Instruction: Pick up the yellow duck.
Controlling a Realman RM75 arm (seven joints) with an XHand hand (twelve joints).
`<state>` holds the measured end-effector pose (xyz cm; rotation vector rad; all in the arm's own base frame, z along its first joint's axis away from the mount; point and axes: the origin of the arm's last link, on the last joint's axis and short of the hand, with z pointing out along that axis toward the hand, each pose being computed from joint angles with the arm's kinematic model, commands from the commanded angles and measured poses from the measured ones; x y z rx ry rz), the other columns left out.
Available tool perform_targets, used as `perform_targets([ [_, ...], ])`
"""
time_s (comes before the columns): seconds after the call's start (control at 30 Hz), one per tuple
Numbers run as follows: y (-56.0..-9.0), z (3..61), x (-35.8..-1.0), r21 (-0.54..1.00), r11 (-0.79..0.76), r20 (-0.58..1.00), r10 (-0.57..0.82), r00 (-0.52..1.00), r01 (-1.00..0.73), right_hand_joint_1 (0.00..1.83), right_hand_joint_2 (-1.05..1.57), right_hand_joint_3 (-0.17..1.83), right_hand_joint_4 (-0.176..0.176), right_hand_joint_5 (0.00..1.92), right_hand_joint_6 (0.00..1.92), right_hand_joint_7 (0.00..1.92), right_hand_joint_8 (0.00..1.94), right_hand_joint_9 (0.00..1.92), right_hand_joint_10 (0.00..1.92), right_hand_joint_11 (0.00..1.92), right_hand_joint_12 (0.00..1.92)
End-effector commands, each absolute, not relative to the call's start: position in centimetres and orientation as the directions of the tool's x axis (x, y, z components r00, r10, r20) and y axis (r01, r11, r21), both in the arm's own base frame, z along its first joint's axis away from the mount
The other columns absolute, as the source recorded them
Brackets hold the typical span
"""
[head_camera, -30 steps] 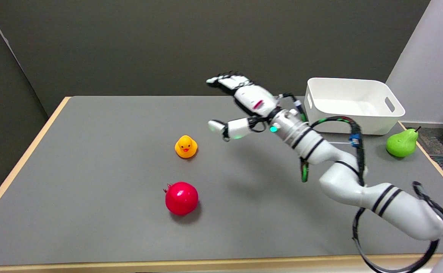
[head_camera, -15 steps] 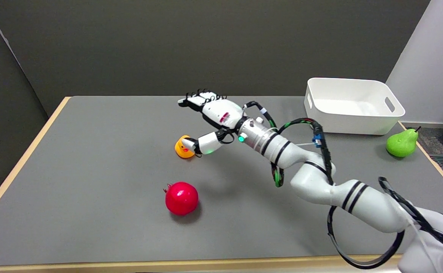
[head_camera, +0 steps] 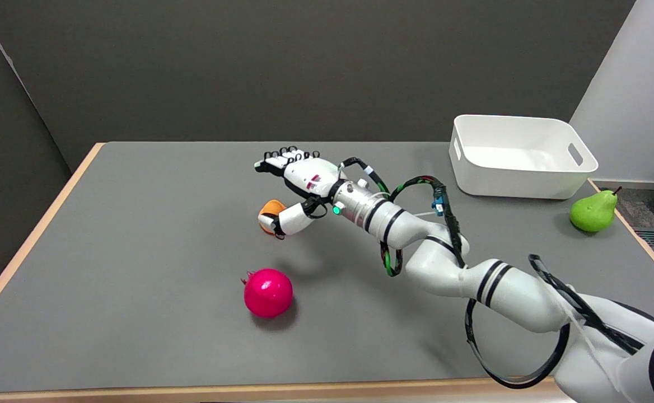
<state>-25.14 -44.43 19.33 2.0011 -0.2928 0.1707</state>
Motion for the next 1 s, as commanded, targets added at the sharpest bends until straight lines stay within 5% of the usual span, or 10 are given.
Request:
perform_targets([
  [0.03,-45.1,18.3,-28.3,0.880,-0.369,0.232,-0.212,0.949,-0.297,0.53,0.59,0.94,-0.073,0.14,0.44,0.20,0.43,0.07,0.71,0.00,0.94],
  [0.37,-44.3,19.0,-30.1,0.885,-0.346,0.239,-0.236,0.942,-0.311,0.71,0.70,0.89,-0.098,0.25,0.48,0.44,0.60,0.28,0.91,0.00,1.15],
  [0.53,-44.0,19.0,-30.1,0.878,-0.361,0.250,-0.214,0.944,-0.314,0.76,0.78,0.86,-0.103,0.33,0.67,0.56,0.79,0.41,1.06,0.06,1.23],
  [0.73,-43.9,18.9,-30.0,0.874,-0.370,0.255,-0.205,0.945,-0.316,0.86,0.83,0.85,-0.118,0.37,1.03,0.61,1.30,0.57,1.25,0.19,1.37],
  [0.8,-43.8,18.9,-30.0,0.873,-0.370,0.256,-0.206,0.944,-0.317,1.21,1.03,0.51,-0.141,0.38,1.05,0.66,1.53,0.59,1.30,0.21,1.40],
  [1.0,-43.5,18.8,-30.4,0.872,-0.370,0.257,-0.214,0.942,-0.322,1.29,1.05,0.50,-0.147,0.36,1.13,0.66,1.62,0.62,1.38,0.25,1.47],
])
